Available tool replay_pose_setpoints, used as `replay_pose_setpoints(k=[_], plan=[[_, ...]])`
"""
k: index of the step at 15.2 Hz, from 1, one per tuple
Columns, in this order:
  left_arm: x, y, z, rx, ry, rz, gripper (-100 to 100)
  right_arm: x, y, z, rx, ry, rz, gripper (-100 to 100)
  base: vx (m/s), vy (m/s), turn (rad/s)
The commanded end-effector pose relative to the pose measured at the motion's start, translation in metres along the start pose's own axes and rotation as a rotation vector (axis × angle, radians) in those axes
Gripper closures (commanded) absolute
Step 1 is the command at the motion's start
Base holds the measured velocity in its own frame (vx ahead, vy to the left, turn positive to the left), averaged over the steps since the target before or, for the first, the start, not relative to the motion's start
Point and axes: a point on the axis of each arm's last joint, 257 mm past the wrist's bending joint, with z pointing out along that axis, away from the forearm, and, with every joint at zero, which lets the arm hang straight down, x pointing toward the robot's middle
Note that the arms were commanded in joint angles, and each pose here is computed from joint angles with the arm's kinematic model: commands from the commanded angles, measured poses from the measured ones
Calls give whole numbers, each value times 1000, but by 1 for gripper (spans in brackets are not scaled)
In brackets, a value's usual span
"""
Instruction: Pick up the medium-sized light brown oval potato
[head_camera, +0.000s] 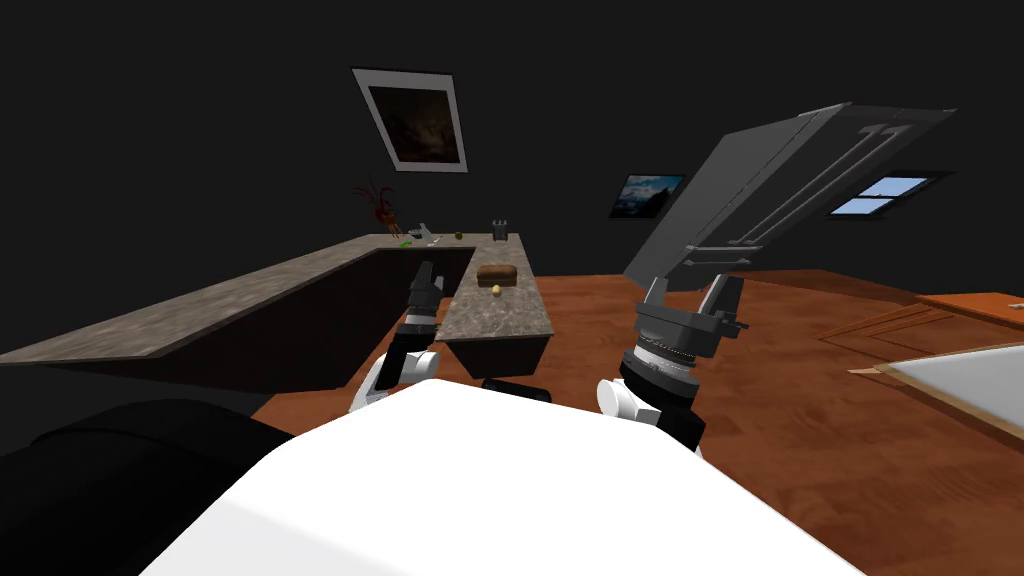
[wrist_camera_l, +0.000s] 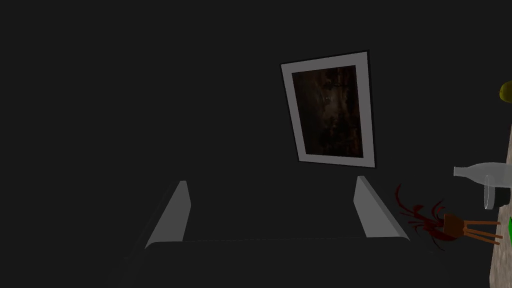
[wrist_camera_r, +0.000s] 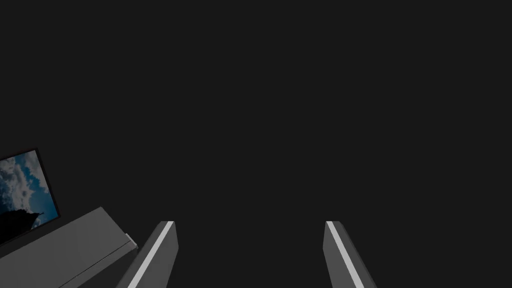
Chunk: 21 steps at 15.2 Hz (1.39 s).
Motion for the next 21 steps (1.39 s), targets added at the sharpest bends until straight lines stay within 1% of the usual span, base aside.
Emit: replay_pose_setpoints(k=[1,2,4,5,6,7,9,10,11,12,13,14,16,17,18,19,20,21], plan=[[2,9,0,-23,39,30,-100,0,0,0,0,0,0,0,-19,-19,-63],[2,9,0,-23,39,30,-100,0,0,0,0,0,0,0,-17,-19,-63],[2,27,1,-68,82,69,-100,0,0,0,0,0,0,0,-21,-23,-97],[3,27,2,-67,90,75,-100,0,0,0,0,0,0,0,-22,-28,-111],[2,37,2,-93,110,98,-100,0,0,0,0,0,0,0,-20,-30,-121],[2,37,2,-92,112,99,-100,0,0,0,0,0,0,0,-18,-27,-82],[-3,60,2,-152,144,143,-100,0,0,0,0,0,0,0,-24,-29,-128],[-3,60,3,-151,150,148,-100,0,0,0,0,0,0,0,-22,-28,-139],[-7,73,3,-184,166,174,-100,0,0,0,0,0,0,0,-15,-36,-151],[-7,73,3,-184,166,174,-100,0,0,0,0,0,0,0,-13,-34,-111],[-12,85,3,-218,179,200,-100,0,0,0,0,0,0,0,-14,-35,-155],[-12,85,3,-218,179,200,-100,0,0,0,0,0,0,0,-14,-30,-104],[-26,112,2,-291,198,252,-100,0,0,0,0,0,0,0,-12,-39,-175],[-26,112,2,-292,198,252,-100,0,0,0,0,0,0,0,-14,-35,-168],[-34,125,2,-331,203,278,-100,0,0,0,0,0,0,0,-15,-35,-130],[-34,125,2,-331,203,278,-100,0,0,0,0,0,0,0,-10,-34,-109],[-44,138,1,-371,206,303,-100,0,0,0,0,0,0,0,-5,-42,-143],[-44,138,1,-371,206,303,-100,0,0,0,0,0,0,0,-4,-40,-132]])
